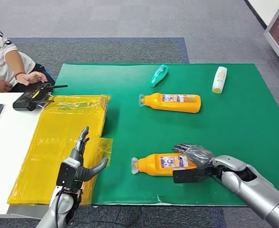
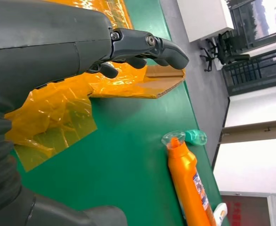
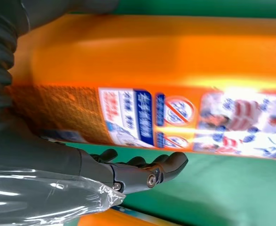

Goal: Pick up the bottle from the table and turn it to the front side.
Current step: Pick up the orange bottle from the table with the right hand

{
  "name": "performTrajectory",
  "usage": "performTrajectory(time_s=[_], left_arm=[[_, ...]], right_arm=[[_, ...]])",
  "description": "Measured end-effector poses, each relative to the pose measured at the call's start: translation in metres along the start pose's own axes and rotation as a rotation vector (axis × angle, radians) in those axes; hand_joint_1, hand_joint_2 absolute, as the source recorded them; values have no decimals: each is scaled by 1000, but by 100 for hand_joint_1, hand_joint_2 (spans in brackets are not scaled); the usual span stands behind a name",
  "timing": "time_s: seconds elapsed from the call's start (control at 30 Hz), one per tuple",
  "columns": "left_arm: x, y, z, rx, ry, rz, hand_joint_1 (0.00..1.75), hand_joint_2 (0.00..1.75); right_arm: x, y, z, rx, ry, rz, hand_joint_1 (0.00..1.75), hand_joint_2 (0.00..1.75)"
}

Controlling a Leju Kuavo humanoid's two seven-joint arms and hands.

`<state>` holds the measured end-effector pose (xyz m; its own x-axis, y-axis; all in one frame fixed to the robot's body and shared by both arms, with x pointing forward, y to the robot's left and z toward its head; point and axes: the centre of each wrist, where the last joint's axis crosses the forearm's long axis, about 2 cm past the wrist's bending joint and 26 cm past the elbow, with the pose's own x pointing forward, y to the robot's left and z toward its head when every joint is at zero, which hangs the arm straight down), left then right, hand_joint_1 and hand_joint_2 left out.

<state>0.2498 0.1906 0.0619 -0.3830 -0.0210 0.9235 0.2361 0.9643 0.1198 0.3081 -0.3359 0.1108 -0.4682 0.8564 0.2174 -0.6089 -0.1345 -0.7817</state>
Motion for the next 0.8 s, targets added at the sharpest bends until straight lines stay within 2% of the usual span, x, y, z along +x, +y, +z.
performTrajectory(time_s=[0.37, 0.8], left_arm=[[-2, 3, 4, 9, 12, -9, 0, 175], [-1, 3, 3, 8, 10, -11, 0, 175]], right_arm=[[-26, -15, 22, 64, 65, 27, 0, 175], [-26, -9, 23, 82, 42, 11, 0, 175]])
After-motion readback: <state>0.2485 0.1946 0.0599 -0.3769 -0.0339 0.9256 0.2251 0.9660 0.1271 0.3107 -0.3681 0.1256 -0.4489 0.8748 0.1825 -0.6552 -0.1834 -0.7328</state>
